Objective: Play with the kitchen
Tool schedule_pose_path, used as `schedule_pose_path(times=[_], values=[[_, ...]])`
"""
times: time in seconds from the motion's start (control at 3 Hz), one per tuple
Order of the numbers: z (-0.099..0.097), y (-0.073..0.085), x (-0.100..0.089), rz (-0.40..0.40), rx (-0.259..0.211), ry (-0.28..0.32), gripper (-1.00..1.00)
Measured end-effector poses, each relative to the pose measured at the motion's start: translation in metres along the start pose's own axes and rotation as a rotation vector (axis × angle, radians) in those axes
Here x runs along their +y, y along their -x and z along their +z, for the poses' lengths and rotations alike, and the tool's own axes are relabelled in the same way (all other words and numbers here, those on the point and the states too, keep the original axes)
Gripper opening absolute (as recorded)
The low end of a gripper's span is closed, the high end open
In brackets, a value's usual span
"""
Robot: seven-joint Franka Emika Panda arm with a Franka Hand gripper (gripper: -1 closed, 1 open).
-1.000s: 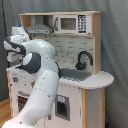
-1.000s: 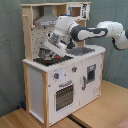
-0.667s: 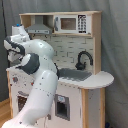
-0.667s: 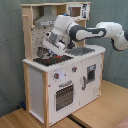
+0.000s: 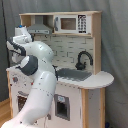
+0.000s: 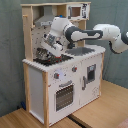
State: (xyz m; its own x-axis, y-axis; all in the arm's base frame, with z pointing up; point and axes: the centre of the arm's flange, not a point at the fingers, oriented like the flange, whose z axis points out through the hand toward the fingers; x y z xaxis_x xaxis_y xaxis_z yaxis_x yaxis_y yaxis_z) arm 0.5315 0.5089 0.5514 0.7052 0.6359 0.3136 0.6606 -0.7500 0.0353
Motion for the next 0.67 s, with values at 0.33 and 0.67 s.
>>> schedule_pose_path(times=[0.33, 0.67], values=[[0.0039, 0.0070, 0.0074, 0.033, -0.081, 0.026, -1.00], [0.0042, 0.0083, 0.0048, 0.050, -0.094, 0.031, -1.00]])
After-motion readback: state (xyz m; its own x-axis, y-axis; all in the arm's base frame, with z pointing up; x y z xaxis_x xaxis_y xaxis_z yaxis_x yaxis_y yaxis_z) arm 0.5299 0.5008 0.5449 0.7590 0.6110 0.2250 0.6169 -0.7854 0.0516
